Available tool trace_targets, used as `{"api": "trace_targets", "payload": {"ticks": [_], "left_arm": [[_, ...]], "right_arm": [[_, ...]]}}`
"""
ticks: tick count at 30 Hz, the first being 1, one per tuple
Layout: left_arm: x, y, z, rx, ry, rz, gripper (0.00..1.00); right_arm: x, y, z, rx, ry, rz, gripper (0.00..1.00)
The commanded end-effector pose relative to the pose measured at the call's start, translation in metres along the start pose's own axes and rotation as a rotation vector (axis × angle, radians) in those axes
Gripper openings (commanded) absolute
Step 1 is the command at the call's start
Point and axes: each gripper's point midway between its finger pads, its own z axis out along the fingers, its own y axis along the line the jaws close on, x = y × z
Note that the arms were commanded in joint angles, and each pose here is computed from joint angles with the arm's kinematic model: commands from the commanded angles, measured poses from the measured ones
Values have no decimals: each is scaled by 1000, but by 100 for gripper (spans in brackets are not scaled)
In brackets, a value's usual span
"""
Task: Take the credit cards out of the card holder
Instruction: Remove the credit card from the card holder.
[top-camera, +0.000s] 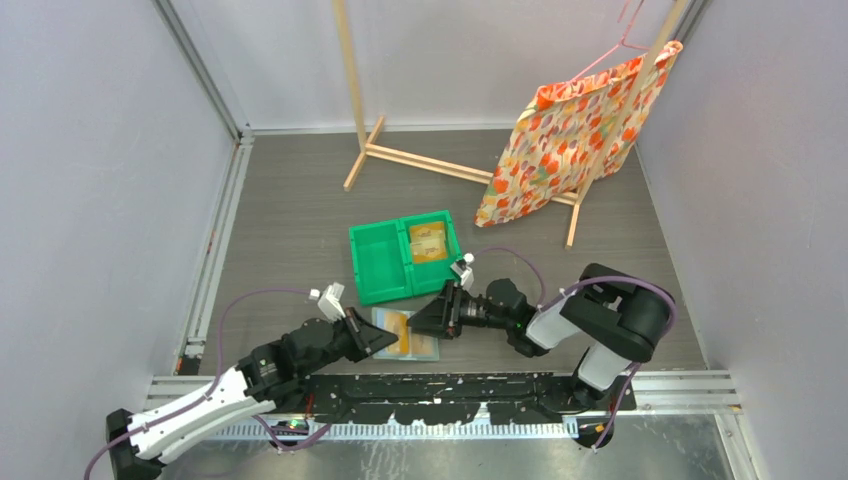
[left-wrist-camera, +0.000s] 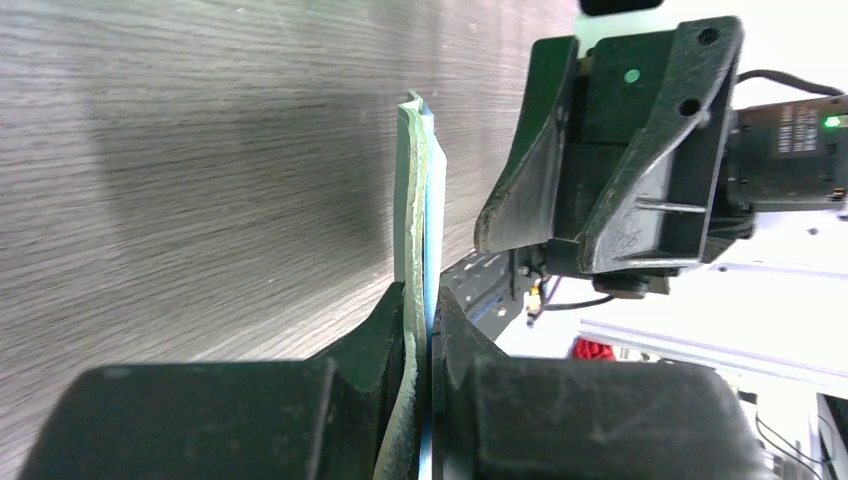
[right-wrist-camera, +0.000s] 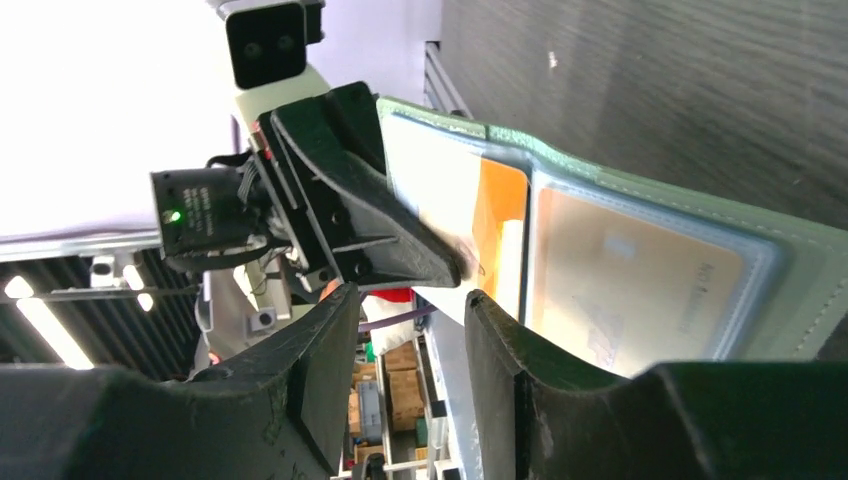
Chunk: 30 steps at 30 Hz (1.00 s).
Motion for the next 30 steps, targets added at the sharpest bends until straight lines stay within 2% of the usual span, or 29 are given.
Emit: {"api": "trace_targets", "payload": {"ticks": [1,4,14,30], "left_arm": [[16,46,-3,-118,53,40,1],[14,39,-7,-72,38,26,1],[5,4,-12,21,29,48,1],[-5,-38,-25,184,-2,29,1]], "right_arm": [[3,38,-15,-129,-20,-51,49],[4,35,-20,-82,-21,-78,50],[2,66,-25,-80,-22,-177,53],[8,62,-10,-96,31,-166,54]]}}
